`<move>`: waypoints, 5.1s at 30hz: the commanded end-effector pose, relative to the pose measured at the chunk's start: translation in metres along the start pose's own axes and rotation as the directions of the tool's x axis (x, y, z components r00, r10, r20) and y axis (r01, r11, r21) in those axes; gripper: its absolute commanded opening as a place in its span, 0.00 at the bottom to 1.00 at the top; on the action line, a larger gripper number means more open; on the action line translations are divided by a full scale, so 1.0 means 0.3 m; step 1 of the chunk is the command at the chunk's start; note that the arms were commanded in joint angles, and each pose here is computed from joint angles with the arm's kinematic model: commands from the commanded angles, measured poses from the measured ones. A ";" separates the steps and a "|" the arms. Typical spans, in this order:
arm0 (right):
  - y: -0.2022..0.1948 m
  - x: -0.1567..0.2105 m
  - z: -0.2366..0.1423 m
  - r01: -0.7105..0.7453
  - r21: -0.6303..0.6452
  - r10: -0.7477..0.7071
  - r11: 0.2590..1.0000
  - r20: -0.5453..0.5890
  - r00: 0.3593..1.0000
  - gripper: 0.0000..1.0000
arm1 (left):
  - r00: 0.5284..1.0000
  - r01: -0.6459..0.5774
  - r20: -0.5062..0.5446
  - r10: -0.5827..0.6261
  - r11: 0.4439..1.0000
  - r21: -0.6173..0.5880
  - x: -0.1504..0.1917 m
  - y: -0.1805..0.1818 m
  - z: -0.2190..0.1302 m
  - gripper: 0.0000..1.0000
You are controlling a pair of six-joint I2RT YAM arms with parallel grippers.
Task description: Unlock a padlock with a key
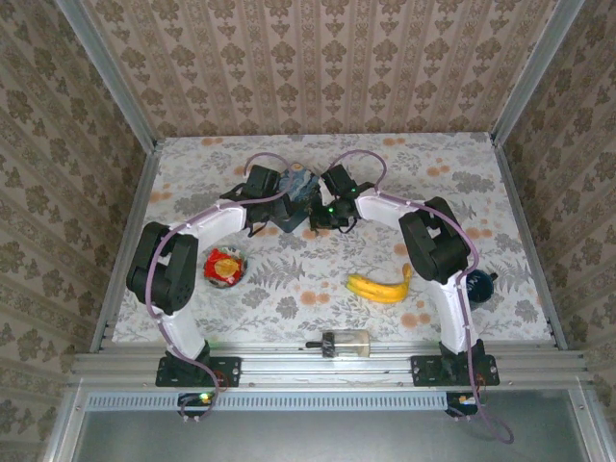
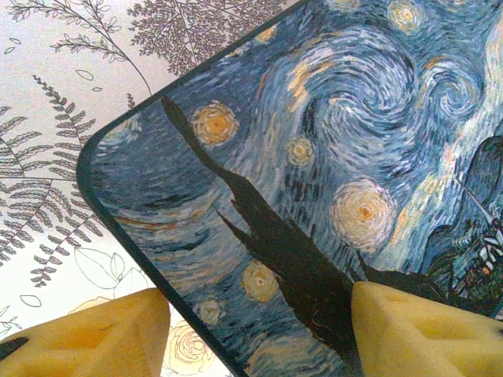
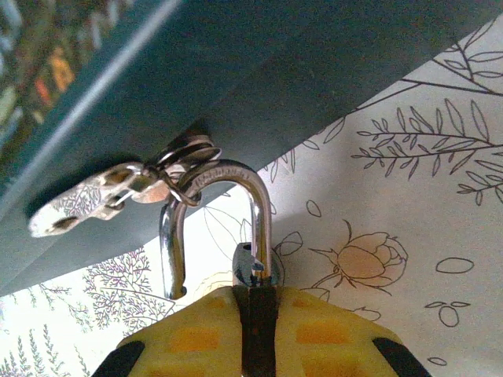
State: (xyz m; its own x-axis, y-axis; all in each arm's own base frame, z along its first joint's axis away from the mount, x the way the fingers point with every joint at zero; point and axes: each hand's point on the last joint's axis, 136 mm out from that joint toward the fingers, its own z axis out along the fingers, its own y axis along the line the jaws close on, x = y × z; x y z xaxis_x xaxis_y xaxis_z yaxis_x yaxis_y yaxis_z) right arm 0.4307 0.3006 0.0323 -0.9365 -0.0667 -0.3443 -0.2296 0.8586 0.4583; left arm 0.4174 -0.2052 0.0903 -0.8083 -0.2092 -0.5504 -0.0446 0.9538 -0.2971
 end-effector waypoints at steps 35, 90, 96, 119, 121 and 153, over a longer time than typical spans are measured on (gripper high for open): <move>0.030 0.241 -0.148 -0.222 -0.171 0.221 0.960 -0.025 0.975 0.00 | 0.990 -0.123 -0.060 0.124 0.992 0.020 0.150 -0.087 -0.055 0.92; -0.009 0.285 -0.208 -0.317 -0.291 0.348 0.903 0.060 0.936 0.00 | 0.976 -0.198 -0.113 0.184 0.971 -0.135 0.292 0.043 -0.073 0.92; -0.023 0.291 -0.218 -0.306 -0.241 0.330 0.921 0.065 0.942 0.00 | 0.934 -0.353 -0.013 0.358 0.912 -0.207 0.223 -0.064 -0.154 0.96; -0.077 0.255 -0.211 -0.355 -0.161 0.377 0.921 0.135 0.916 0.00 | 0.892 -0.451 -0.121 0.435 0.853 -0.263 0.336 -0.047 -0.077 1.00; -0.078 0.241 -0.211 -0.367 -0.176 0.393 0.913 0.145 0.908 0.00 | 0.892 -0.453 -0.127 0.434 0.851 -0.265 0.346 -0.036 -0.079 1.00; -0.124 0.192 -0.234 -0.438 -0.222 0.487 0.871 0.267 0.832 0.00 | 0.939 -0.337 -0.132 0.317 0.923 -0.186 0.386 0.014 -0.072 0.72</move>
State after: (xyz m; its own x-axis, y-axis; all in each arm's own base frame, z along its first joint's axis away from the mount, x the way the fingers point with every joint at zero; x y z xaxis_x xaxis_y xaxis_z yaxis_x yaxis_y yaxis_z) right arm 0.3595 0.2483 0.0526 -0.8695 0.4333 -0.2372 0.1127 0.6414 0.7589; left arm 0.3458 -0.2540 0.0934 -0.7313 0.0720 -0.6782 0.1246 0.9918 -0.0291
